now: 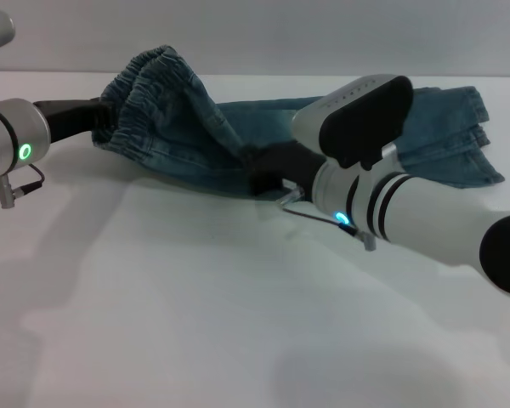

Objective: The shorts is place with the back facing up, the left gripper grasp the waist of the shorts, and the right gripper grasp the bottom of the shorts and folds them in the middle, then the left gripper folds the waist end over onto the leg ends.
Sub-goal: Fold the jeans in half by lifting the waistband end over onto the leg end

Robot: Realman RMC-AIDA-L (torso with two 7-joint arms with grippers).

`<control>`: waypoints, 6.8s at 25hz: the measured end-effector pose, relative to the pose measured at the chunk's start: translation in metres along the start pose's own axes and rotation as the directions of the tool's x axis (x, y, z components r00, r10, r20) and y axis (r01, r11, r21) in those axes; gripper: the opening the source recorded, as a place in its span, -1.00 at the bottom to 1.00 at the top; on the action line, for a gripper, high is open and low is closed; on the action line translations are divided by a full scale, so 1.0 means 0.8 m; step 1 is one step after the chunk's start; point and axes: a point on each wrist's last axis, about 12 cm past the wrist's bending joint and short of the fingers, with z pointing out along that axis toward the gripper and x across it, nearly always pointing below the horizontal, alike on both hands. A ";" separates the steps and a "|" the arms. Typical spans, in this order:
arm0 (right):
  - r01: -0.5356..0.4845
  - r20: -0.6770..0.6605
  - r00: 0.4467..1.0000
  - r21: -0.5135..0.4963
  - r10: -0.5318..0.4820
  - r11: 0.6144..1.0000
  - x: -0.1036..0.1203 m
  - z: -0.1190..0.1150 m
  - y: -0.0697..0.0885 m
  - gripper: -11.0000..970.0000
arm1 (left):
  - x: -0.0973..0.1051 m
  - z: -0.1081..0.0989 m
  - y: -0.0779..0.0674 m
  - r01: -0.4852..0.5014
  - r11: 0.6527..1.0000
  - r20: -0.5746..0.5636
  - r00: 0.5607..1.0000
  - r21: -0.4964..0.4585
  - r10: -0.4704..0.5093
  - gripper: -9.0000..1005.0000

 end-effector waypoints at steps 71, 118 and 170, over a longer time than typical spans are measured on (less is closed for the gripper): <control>0.115 0.116 0.984 0.164 -0.135 0.980 -0.024 0.009 -0.031 -0.98 | -0.043 -0.053 -0.063 -0.095 0.987 0.132 0.988 0.132 0.077 -0.84; 0.039 0.022 0.999 0.061 -0.040 0.997 0.002 0.022 -0.001 -0.98 | -0.081 -0.094 -0.090 -0.135 0.972 0.264 0.961 0.191 0.081 -0.84; 0.090 0.043 0.994 0.217 -0.102 0.972 -0.044 0.037 -0.067 -0.98 | -0.089 -0.105 -0.081 -0.127 0.978 0.299 0.951 0.167 0.073 -0.85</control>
